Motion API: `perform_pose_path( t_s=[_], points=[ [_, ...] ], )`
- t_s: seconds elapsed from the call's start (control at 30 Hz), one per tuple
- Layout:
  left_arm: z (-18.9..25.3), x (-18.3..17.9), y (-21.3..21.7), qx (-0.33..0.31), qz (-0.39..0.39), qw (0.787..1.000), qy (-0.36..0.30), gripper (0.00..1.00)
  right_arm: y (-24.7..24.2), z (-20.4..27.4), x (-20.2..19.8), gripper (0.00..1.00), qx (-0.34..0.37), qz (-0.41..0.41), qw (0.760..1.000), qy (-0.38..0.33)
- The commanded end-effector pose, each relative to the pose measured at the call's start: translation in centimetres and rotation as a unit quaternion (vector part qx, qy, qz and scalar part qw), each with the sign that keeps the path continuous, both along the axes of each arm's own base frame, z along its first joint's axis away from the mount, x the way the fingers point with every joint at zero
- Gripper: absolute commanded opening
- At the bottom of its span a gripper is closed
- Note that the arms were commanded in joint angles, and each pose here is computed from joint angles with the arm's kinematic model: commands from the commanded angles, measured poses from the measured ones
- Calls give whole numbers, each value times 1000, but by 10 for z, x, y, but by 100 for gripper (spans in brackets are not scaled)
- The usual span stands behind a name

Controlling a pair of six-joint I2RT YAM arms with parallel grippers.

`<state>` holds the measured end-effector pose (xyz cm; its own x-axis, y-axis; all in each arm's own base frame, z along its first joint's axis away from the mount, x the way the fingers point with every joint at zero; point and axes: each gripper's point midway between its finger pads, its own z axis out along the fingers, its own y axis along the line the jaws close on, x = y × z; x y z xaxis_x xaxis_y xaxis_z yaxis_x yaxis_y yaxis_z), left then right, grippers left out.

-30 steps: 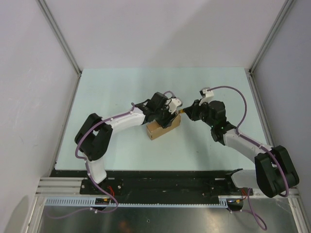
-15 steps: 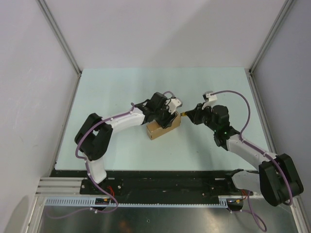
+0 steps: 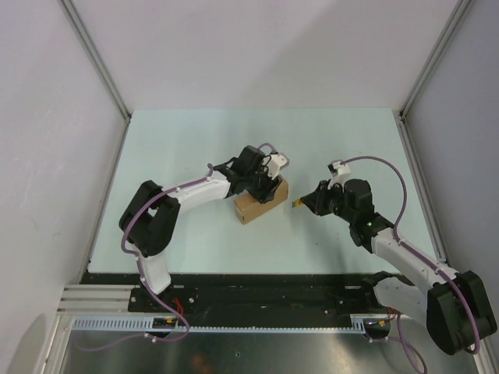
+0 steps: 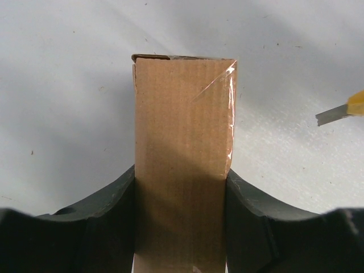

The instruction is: Unpack the express box

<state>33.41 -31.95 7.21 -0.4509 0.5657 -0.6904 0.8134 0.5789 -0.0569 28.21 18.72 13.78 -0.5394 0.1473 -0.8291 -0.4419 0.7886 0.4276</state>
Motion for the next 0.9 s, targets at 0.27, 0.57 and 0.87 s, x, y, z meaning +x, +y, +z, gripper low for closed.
perform_pose_path(
  t_s=[0.27, 0.57, 0.87],
  points=[
    [50, 1, 5, -20, 24, 999, -6, 81, 3, 23, 1, 0, 23, 0, 1000, -21],
    [114, 5, -3, -80, 30, 995, -47, 86, 6, 33, -3, 0, 26, 11, 999, -17],
    [84, 48, 82, -34, 261, 964, -39, 78, 12, 31, 0, 0, 16, 11, 1000, -2]
  ],
)
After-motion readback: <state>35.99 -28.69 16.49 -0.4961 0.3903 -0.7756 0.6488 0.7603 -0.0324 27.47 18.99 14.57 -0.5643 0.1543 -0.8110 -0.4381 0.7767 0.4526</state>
